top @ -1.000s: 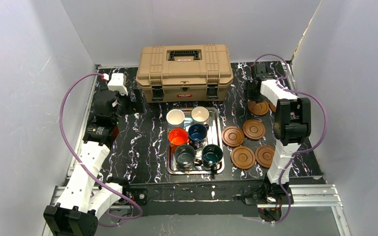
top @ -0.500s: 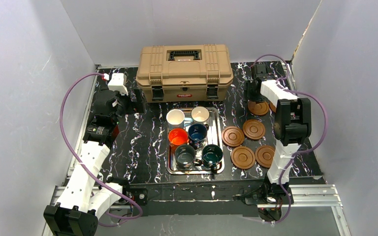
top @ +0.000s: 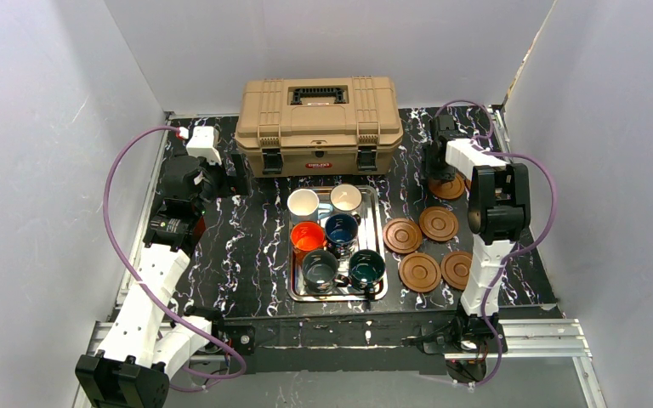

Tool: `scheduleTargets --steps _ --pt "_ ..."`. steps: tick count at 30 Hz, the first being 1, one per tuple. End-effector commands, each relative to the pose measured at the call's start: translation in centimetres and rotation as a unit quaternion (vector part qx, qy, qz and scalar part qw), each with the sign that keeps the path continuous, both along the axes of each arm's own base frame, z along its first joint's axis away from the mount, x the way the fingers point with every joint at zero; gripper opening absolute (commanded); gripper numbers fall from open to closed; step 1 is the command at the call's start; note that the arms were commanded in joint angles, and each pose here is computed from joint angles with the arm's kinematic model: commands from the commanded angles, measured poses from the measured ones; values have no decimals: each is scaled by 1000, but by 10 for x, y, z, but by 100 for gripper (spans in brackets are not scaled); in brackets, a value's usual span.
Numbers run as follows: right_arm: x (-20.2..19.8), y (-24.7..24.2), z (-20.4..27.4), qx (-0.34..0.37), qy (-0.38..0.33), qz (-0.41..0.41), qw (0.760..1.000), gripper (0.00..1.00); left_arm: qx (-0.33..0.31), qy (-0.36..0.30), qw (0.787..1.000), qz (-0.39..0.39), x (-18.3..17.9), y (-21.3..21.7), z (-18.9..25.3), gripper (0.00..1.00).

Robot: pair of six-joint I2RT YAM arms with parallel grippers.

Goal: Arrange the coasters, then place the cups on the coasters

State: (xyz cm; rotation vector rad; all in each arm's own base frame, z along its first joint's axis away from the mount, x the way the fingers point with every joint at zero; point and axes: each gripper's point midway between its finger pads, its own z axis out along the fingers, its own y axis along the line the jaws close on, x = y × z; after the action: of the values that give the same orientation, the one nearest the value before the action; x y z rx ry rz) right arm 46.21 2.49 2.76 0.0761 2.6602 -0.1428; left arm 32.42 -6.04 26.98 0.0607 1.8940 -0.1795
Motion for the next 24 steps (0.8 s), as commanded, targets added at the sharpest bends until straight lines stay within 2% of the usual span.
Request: scheduleTargets --steps 1,9,24 --pt "5 -5 1 -10 -5 -1 1000 53 -1 -9 1000 -5 0 -2 5 98" --pt "-6 -7 0 -11 -3 -6 1000 48 -1 -9 1000 -5 0 -2 5 98" --pt "-11 -9 10 -14 -10 -11 1000 47 -1 -10 1000 -5 0 -2 6 98"
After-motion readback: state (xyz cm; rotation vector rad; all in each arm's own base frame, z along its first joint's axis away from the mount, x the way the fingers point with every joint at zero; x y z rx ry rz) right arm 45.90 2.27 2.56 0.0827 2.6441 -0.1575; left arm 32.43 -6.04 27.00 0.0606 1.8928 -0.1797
